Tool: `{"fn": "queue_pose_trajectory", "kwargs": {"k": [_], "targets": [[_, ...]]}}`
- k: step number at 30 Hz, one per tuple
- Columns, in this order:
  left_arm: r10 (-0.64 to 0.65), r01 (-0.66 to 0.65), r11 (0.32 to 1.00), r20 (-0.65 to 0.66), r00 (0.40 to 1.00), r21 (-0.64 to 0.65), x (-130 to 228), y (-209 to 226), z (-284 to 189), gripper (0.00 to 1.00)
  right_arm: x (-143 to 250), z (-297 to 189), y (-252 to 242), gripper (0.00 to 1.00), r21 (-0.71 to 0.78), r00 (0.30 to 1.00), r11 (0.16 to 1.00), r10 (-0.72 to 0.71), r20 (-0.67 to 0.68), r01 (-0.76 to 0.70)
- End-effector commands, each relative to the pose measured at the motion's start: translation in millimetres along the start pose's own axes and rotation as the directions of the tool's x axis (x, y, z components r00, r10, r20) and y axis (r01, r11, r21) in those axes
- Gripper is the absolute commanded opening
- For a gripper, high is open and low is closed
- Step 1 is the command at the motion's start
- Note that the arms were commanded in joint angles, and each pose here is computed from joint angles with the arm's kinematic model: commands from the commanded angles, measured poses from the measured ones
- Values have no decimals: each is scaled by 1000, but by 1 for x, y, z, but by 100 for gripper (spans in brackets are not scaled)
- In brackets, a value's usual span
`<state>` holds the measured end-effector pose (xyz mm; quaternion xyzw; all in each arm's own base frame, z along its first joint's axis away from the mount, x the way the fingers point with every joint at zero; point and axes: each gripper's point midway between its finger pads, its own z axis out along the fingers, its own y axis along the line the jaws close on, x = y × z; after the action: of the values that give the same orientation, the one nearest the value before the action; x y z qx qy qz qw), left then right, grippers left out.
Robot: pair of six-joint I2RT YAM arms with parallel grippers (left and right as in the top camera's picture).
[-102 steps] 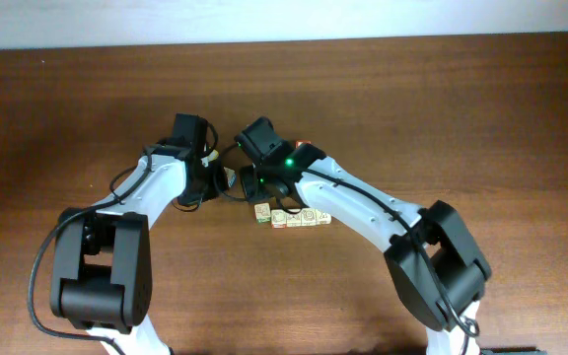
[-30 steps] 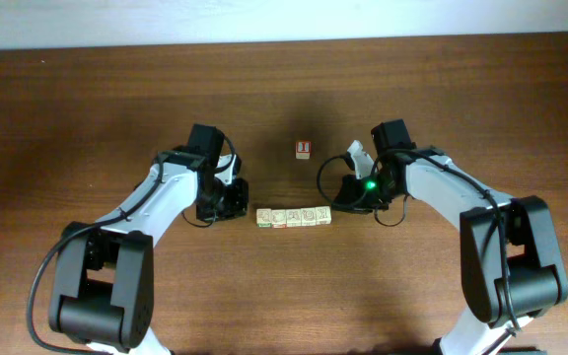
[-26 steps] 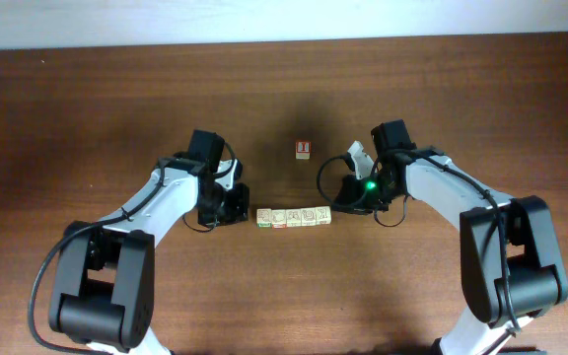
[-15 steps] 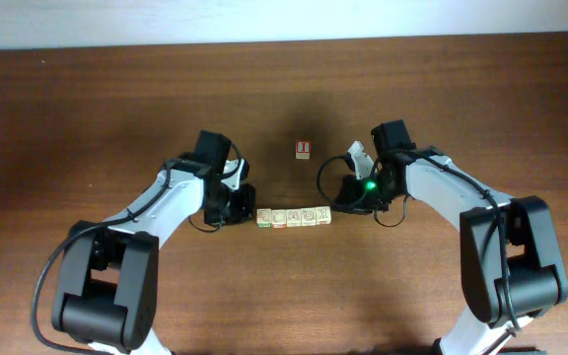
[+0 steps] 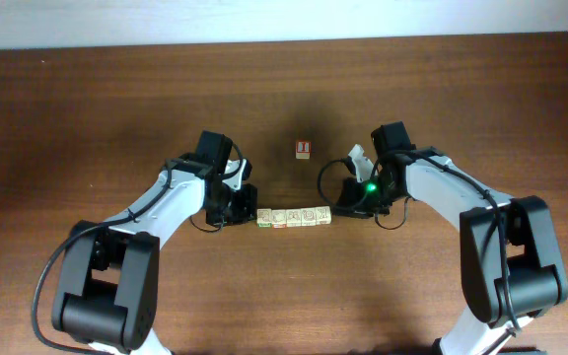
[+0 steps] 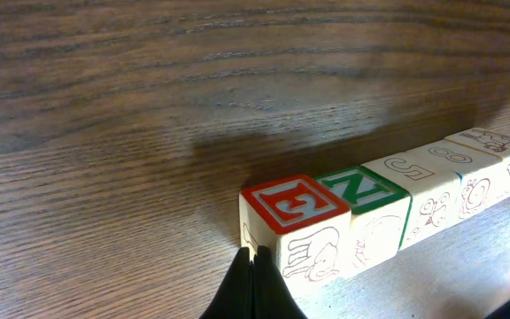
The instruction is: Rotate 5 blocks
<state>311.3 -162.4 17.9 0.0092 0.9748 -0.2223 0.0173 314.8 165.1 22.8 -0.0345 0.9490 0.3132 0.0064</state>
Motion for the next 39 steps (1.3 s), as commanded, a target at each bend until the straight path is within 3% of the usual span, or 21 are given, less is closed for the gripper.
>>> {"fn": "queue_pose_trajectory", "kwargs": {"k": [1, 20, 26, 39], "targets": [[-10, 10, 1000, -14, 1000, 21, 3, -2, 4, 0, 6, 2, -2, 4, -14, 999, 999, 50, -13, -50], [13, -12, 1000, -4, 1000, 27, 1, -7, 6, 0, 9, 14, -3, 4, -58, 997, 996, 67, -44, -70], [16, -17, 999, 5, 1000, 30, -1, -8, 6, 0, 9, 10, 21, 4, -198, 999, 980, -35, -41, 26], [21, -21, 999, 14, 1000, 37, -3, -9, 6, 0, 1, -13, 34, 4, -169, 998, 984, -56, 3, 56]]}}
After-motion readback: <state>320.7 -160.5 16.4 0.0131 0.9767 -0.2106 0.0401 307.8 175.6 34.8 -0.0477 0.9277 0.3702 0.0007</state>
